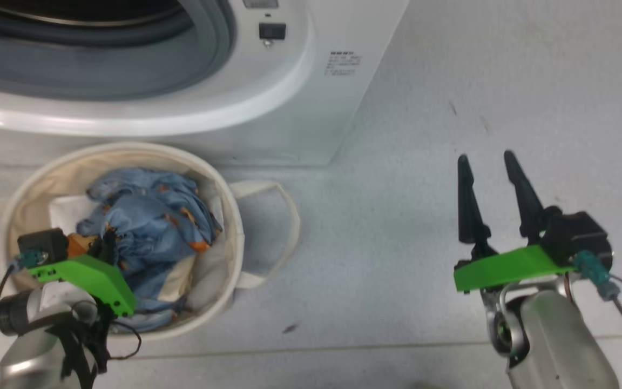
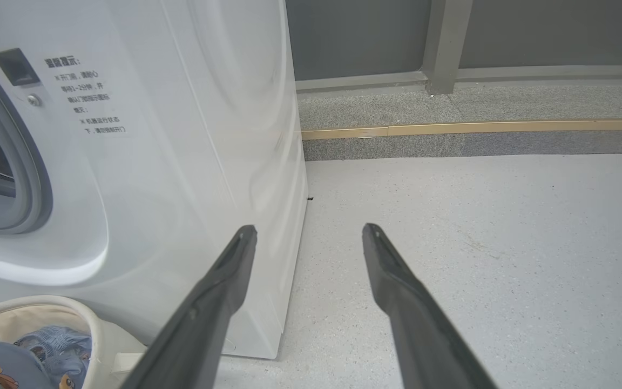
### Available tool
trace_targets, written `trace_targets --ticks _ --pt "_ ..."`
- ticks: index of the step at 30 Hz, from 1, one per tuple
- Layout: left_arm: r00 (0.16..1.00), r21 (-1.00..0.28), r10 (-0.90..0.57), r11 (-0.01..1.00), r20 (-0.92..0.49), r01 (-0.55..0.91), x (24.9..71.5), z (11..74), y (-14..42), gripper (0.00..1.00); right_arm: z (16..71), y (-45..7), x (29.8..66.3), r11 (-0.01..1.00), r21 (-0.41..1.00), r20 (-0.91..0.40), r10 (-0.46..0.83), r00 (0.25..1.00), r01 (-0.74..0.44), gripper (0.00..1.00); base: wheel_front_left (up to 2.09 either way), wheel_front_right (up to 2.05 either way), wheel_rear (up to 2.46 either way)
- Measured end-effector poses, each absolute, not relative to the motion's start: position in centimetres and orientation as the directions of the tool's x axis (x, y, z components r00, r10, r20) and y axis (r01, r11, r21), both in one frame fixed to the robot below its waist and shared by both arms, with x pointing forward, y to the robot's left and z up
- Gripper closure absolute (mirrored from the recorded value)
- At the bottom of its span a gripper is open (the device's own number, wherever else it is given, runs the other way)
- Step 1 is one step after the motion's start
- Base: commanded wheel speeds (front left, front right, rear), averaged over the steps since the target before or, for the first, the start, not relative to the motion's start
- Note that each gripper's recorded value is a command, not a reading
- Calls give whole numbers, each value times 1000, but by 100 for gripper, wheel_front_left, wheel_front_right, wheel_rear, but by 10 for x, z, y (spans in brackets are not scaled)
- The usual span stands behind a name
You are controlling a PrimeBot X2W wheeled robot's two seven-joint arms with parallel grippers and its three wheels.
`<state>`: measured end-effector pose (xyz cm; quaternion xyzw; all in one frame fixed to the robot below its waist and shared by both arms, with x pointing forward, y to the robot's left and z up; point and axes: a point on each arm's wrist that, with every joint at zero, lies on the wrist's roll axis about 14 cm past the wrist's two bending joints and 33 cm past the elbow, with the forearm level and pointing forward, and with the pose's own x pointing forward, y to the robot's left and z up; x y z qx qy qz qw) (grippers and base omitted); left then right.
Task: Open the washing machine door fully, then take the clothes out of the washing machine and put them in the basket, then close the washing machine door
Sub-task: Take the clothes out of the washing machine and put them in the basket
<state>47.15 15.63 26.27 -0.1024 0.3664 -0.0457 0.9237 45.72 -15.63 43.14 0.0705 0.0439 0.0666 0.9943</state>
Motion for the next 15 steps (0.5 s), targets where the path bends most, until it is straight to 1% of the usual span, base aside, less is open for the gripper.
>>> trace_targets --ticks 4,9,10,11,12,13,15 --pt "669 -220 -161 975 -726 -4 466 239 155 100 425 -162 466 984 139 -82 125 989 -113 0 0 0 0" --pt "614 -211 -160 977 -773 -12 457 221 155 100 421 -168 467 986 132 -90 110 990 -98 0 0 0 0" --pt "612 -210 -158 978 -775 -14 457 221 156 96 422 -169 467 987 131 -91 108 990 -96 0 0 0 0" --pt "612 -207 -157 978 -775 -12 457 221 157 87 422 -170 466 987 131 -89 107 990 -95 0 0 0 0" --pt "614 -206 -154 978 -774 -15 458 222 158 41 424 -170 466 987 133 -87 107 990 -95 0 0 0 0" --pt "620 -207 -150 978 -770 -20 459 224 158 1 425 -169 466 986 135 -84 108 991 -96 0 0 0 0" --pt "641 -209 -146 978 -753 -23 462 230 159 0 429 -169 465 986 136 -78 108 991 -97 0 0 0 0"
